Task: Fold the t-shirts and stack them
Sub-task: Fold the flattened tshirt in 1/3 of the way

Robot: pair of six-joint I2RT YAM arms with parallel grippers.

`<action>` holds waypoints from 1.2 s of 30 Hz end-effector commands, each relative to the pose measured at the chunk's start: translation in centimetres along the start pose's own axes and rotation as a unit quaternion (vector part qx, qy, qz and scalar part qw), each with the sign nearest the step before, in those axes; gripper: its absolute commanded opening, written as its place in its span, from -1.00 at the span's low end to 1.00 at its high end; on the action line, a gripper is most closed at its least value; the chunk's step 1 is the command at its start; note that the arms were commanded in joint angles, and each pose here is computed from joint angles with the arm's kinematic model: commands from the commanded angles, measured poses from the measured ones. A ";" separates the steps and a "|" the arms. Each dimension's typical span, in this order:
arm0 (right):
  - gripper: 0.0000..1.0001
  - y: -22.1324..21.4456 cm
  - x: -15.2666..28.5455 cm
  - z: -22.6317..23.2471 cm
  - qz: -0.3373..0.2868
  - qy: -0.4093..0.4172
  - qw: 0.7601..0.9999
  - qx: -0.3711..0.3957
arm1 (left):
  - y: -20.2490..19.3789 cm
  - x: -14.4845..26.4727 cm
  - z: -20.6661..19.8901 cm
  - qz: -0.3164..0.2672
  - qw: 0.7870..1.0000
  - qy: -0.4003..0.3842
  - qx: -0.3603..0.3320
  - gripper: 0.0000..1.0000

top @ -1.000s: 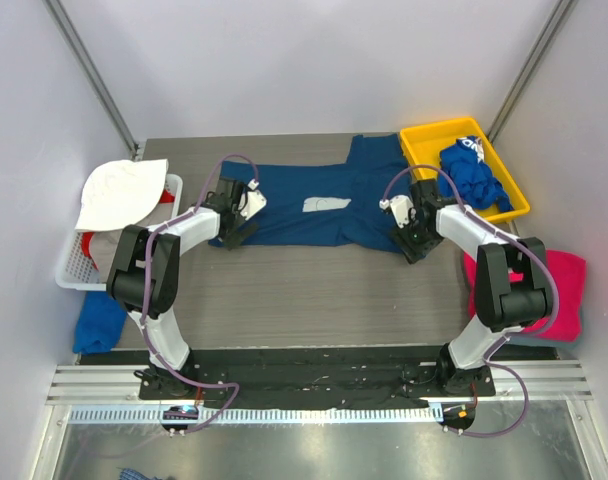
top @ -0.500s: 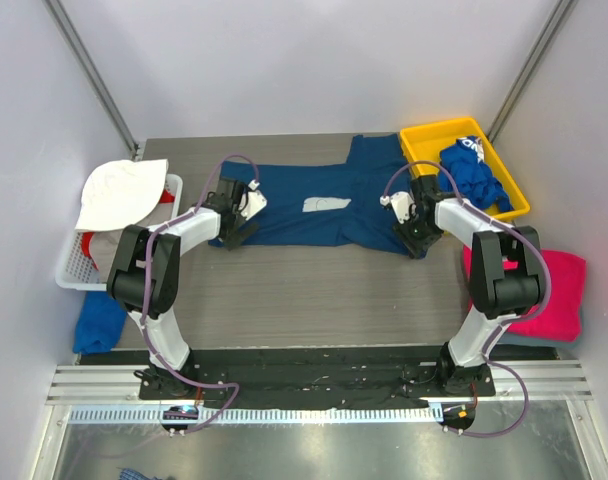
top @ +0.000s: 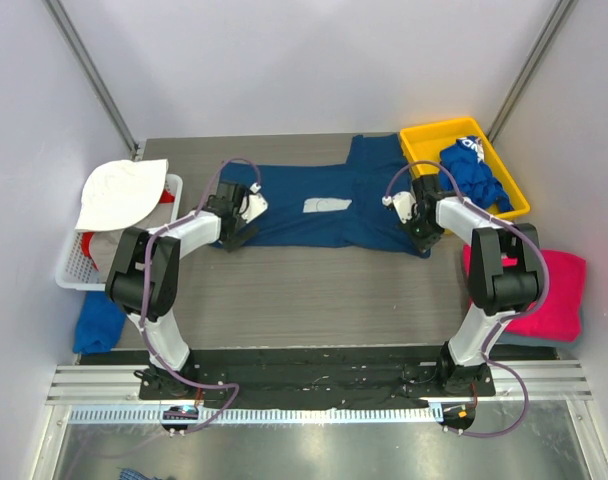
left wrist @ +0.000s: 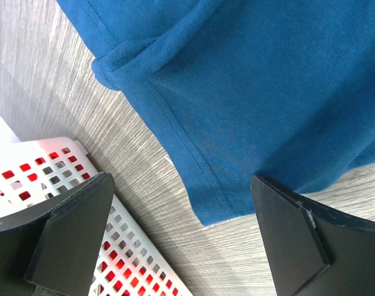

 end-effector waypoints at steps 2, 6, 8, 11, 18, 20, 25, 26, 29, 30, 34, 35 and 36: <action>-0.98 -0.6 2.7 -1.9 0.001 -0.046 0.999 0.015 | -1.4 -0.1 -0.7 0.021 0.999 0.006 -0.029 0.99; -0.98 -1.6 3.4 -2.3 0.016 -0.051 0.998 0.020 | -2.0 -0.2 -0.9 0.030 0.998 0.012 -0.046 0.99; -0.98 -1.9 3.8 -2.3 0.018 -0.051 0.998 0.022 | -2.3 -0.1 -1.0 0.031 0.998 0.011 -0.048 0.99; -0.98 -2.5 3.9 -1.9 0.024 -0.046 0.998 0.025 | -2.8 0.2 -1.3 0.033 0.998 0.010 -0.048 0.99; -0.98 -3.9 4.0 -0.7 0.036 -0.025 0.999 0.026 | -4.3 1.4 -2.0 0.040 0.998 0.007 -0.048 0.99; -0.98 -4.4 3.8 -0.3 0.041 -0.020 0.999 0.028 | -4.5 2.0 -2.1 0.036 0.998 0.006 -0.043 0.99; -0.98 -5.5 3.8 0.4 0.054 -0.008 0.998 0.031 | -5.5 3.1 -3.2 0.036 0.999 -0.006 -0.038 0.99; -0.98 -5.7 3.8 0.7 0.057 -0.002 0.998 0.032 | -5.9 3.3 -3.5 0.040 0.998 -0.008 -0.039 0.99; -0.98 -6.3 4.2 1.1 0.061 0.004 0.998 0.035 | -6.4 4.1 -3.8 0.041 0.998 -0.009 -0.040 0.99; -0.98 -6.5 4.3 1.3 0.060 0.008 0.997 0.037 | -6.3 4.5 -3.9 0.036 0.999 -0.009 -0.034 0.99; -0.98 -7.2 4.4 1.6 0.065 0.006 0.997 0.043 | -6.4 5.1 -4.5 0.028 0.999 -0.012 -0.031 0.99; -0.98 -7.3 4.3 1.6 0.066 0.007 0.997 0.044 | -6.3 5.2 -4.5 0.027 0.999 -0.013 -0.030 0.99; -0.98 -7.4 4.3 1.6 0.067 0.007 0.997 0.045 | -6.2 5.3 -4.4 0.027 0.999 -0.012 -0.028 0.99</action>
Point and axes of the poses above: each gripper's point midway between its finger pads, its own x axis back along the fingers, its own z axis along the line the jaws close on, y = z × x, the point moved 4 cm from there along x, back along the fingers, and after that the axes turned 3 degrees about -x, right-handed, at the moved point
